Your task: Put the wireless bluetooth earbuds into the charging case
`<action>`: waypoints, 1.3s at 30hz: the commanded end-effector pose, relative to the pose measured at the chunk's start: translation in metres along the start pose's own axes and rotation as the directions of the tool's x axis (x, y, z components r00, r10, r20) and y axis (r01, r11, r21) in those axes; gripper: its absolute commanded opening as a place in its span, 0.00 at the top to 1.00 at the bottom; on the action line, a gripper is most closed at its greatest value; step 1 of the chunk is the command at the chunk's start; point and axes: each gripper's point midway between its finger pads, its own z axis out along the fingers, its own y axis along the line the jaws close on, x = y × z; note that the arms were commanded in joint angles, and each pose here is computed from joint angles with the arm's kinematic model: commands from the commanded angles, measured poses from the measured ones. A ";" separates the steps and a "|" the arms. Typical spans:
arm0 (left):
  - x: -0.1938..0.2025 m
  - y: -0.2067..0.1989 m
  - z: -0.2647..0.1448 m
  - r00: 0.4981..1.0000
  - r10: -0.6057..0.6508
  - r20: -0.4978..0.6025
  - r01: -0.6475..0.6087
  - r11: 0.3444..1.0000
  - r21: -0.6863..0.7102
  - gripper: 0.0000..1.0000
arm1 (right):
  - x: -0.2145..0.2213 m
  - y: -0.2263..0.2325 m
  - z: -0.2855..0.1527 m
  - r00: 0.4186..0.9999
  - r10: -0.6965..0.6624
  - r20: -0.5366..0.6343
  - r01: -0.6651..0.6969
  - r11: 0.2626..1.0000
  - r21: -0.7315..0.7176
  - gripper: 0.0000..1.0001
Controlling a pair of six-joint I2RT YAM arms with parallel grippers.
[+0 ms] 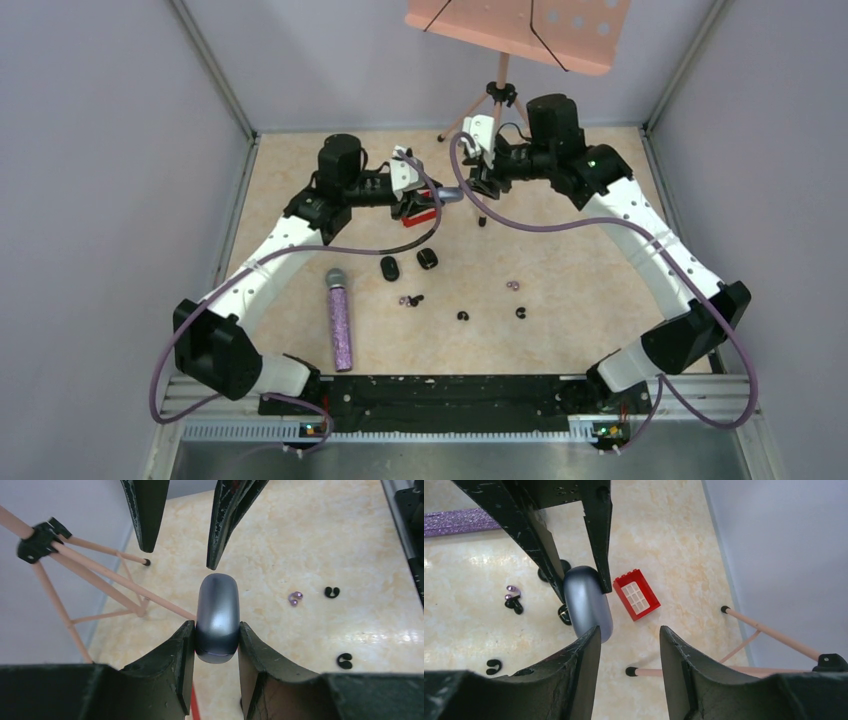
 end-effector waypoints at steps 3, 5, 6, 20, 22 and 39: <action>-0.011 -0.010 0.003 0.994 -0.108 0.034 0.107 0.993 0.042 0.99 | -0.008 0.022 0.009 0.999 -0.038 0.020 0.039 0.995 -0.093 0.55; -0.011 -0.007 0.004 0.992 -0.121 0.038 0.120 0.993 0.023 1.00 | -0.007 0.027 0.010 0.999 -0.031 0.020 0.033 0.993 -0.113 0.55; -0.012 -0.006 0.004 0.990 -0.133 0.043 0.133 0.991 0.008 1.00 | -0.008 0.029 0.011 0.999 -0.026 0.025 0.029 0.992 -0.122 0.55; -0.027 -0.002 0.007 0.985 -0.138 0.100 0.140 0.990 -0.011 1.00 | 0.003 0.039 0.018 1.000 -0.001 0.015 0.003 0.986 -0.167 0.60; -0.027 -0.002 0.007 0.986 -0.137 0.098 0.138 0.990 -0.007 1.00 | 0.003 0.039 0.019 1.000 -0.002 0.017 0.005 0.985 -0.171 0.63; -0.018 -0.006 -0.004 0.936 -0.322 0.145 0.326 0.945 -0.008 0.34 | -0.019 0.026 -0.002 0.952 0.267 0.152 -0.243 0.956 -0.164 0.99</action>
